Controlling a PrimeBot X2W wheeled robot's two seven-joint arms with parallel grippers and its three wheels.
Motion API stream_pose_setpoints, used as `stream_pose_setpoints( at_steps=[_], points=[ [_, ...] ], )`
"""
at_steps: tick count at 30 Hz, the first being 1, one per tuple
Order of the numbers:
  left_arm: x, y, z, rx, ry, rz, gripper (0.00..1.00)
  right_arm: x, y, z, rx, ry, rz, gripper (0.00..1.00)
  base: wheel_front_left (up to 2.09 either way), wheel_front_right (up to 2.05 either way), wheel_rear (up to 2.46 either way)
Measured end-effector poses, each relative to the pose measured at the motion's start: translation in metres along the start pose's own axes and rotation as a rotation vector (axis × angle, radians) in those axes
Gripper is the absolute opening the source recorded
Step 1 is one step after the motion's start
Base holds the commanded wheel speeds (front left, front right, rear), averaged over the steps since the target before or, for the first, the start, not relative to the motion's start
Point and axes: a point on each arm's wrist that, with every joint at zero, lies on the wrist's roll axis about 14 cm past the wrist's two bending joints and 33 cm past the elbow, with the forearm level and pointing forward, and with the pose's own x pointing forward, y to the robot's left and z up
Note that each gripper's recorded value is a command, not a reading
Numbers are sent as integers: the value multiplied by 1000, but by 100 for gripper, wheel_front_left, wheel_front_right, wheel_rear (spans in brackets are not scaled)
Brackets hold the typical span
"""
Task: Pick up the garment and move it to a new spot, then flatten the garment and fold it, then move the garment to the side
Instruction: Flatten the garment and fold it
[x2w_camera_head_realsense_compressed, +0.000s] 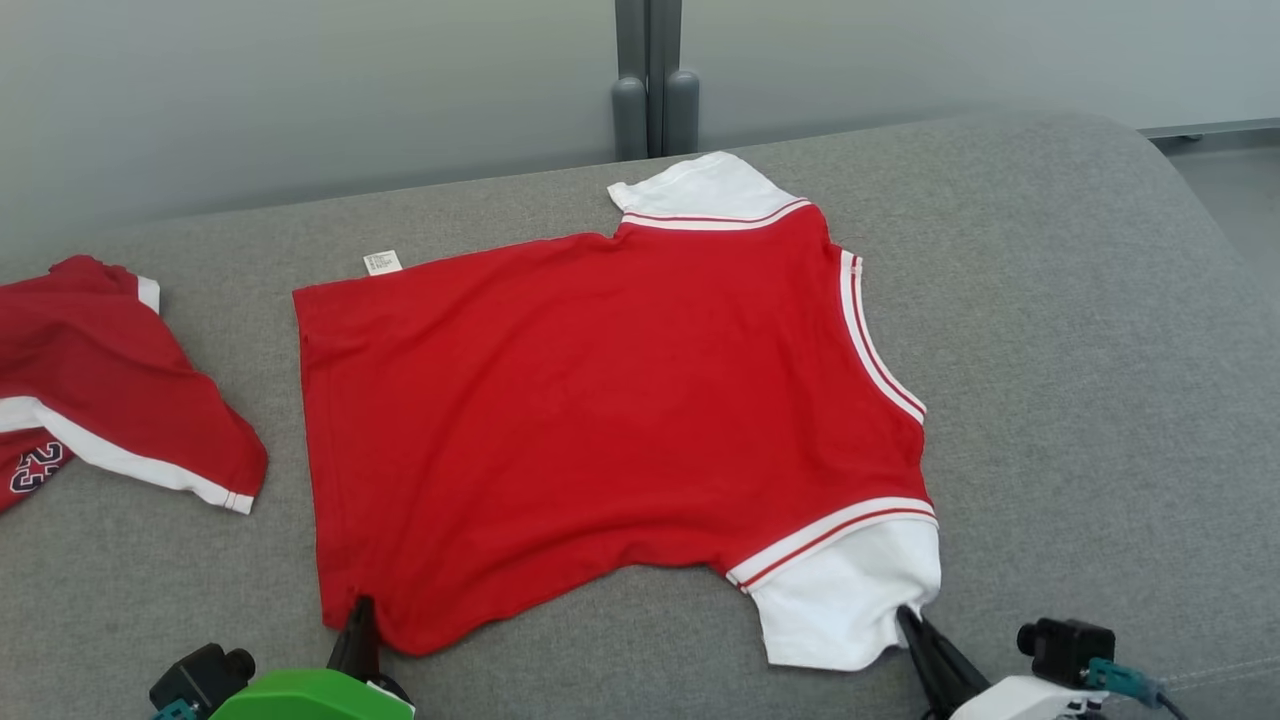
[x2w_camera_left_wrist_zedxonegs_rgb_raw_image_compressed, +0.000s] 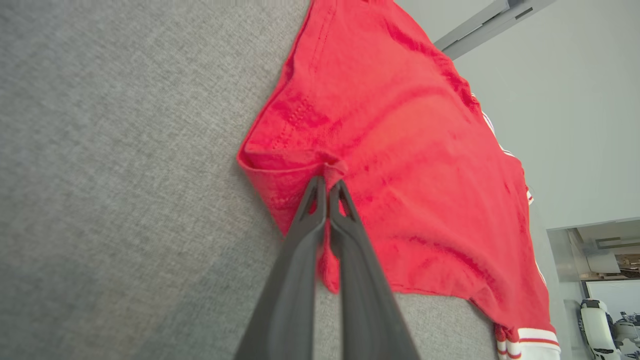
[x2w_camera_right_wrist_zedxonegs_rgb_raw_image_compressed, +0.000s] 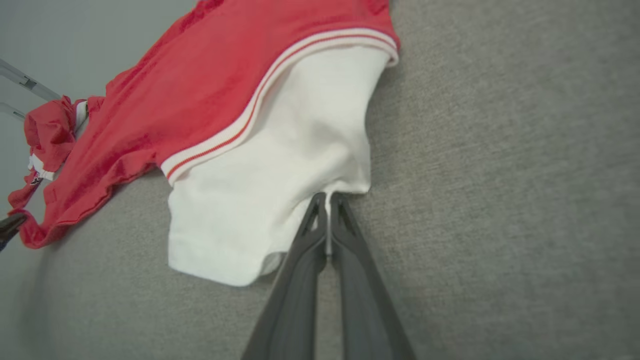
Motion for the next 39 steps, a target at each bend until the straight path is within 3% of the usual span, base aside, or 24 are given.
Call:
stream_pose_setpoints(
  at_steps=[11, 20, 30, 39],
  points=[
    [3, -20, 16, 20, -73, -60, 0, 6, -10, 70, 34, -212, -2, 0, 0, 0, 0],
    [6, -29, 29, 33, -118, -85, 0, 9, -12, 103, 72, -296, 8, 0, 0, 0, 0],
    [37, -52, 46, 70, -141, -119, 0, 51, -7, 112, 43, -152, 40, 0, 0, 0, 0],
    [66, -34, 56, 92, -145, -27, 0, 92, -6, 128, -16, -60, 31, 0, 0, 0, 0]
  ],
)
